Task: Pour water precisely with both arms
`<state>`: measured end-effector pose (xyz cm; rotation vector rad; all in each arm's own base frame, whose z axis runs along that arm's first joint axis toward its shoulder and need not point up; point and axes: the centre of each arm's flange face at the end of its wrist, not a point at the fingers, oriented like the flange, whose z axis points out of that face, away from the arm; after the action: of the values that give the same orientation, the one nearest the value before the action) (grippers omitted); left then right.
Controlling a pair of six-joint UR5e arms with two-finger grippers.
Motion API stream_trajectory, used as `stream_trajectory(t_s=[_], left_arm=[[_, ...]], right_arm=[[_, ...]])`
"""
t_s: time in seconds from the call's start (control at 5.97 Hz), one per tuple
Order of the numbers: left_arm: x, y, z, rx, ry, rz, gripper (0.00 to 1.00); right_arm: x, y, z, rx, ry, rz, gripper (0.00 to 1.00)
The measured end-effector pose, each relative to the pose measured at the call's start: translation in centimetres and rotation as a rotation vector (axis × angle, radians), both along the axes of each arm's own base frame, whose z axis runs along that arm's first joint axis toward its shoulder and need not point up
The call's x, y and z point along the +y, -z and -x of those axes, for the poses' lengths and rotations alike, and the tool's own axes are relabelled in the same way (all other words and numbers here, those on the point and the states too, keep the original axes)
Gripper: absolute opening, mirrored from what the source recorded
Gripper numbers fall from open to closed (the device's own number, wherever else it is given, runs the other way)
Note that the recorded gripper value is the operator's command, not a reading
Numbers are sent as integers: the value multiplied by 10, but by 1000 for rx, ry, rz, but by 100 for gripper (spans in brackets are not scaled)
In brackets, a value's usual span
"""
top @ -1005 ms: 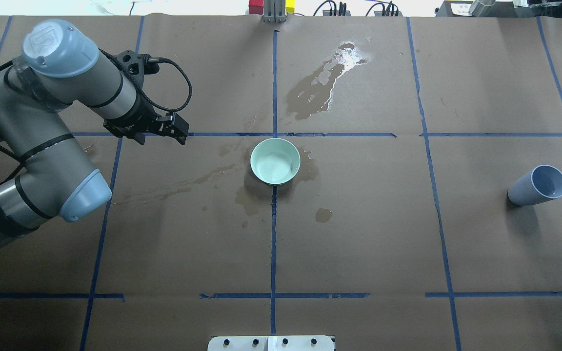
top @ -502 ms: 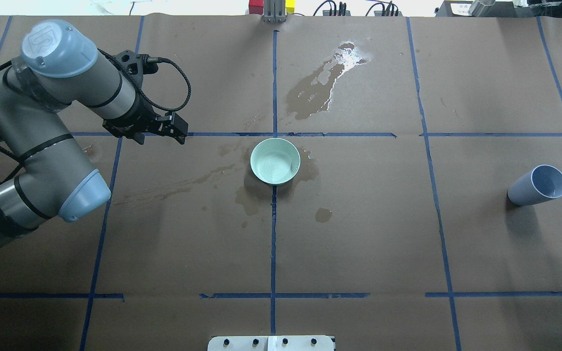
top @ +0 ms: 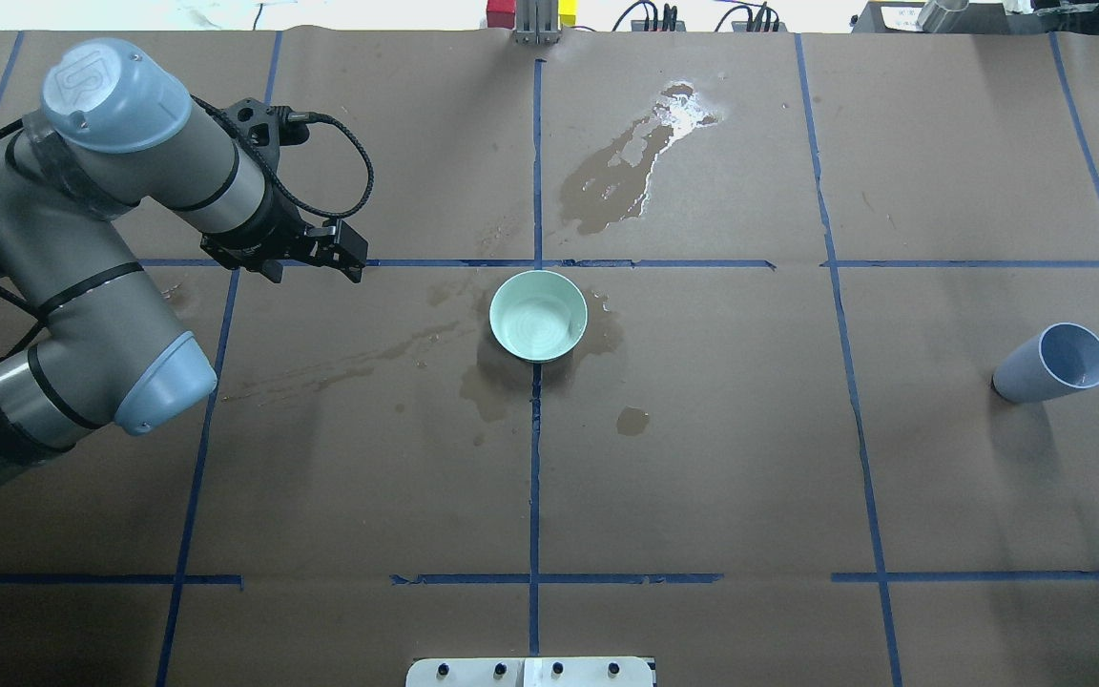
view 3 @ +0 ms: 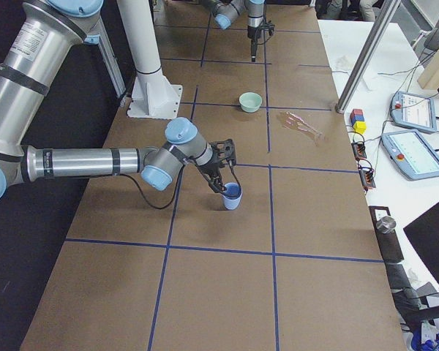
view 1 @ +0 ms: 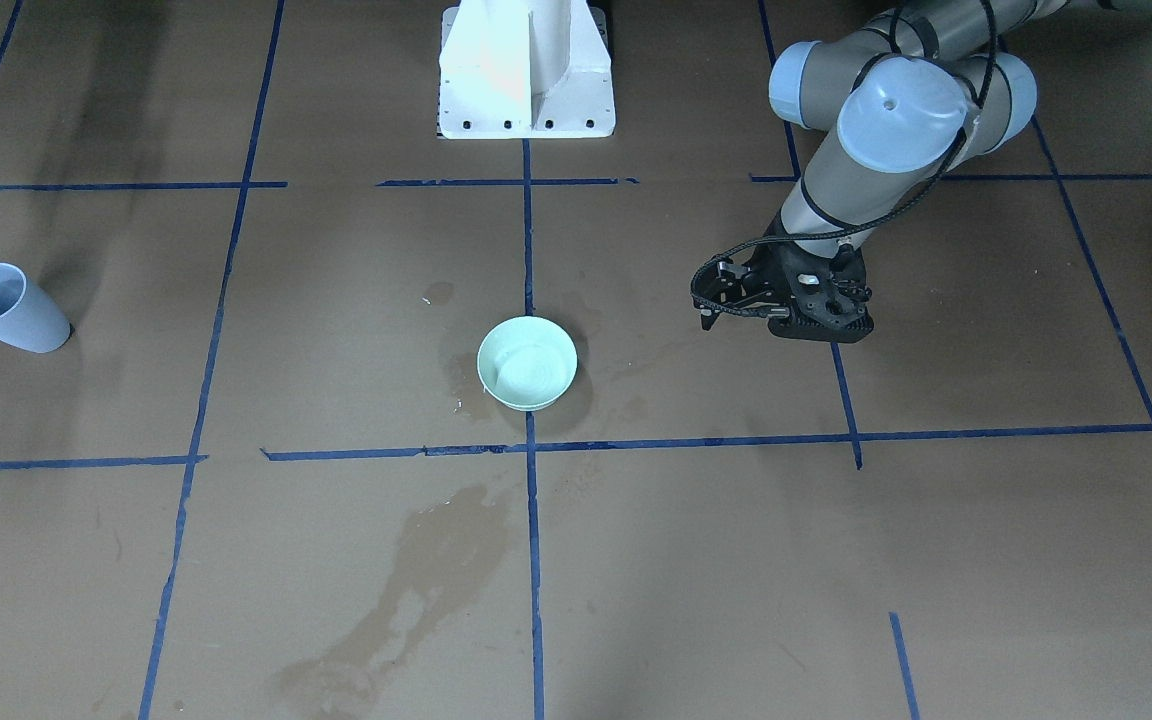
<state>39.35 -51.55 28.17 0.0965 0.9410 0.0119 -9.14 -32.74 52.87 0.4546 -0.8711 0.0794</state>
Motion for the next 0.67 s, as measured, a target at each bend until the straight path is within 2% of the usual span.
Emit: stream_trajectory(t_s=[0.67], left_arm=[[1,0,1,1,1,0,100]], right_arm=[[29,-61,79,58,-147,-135,100]])
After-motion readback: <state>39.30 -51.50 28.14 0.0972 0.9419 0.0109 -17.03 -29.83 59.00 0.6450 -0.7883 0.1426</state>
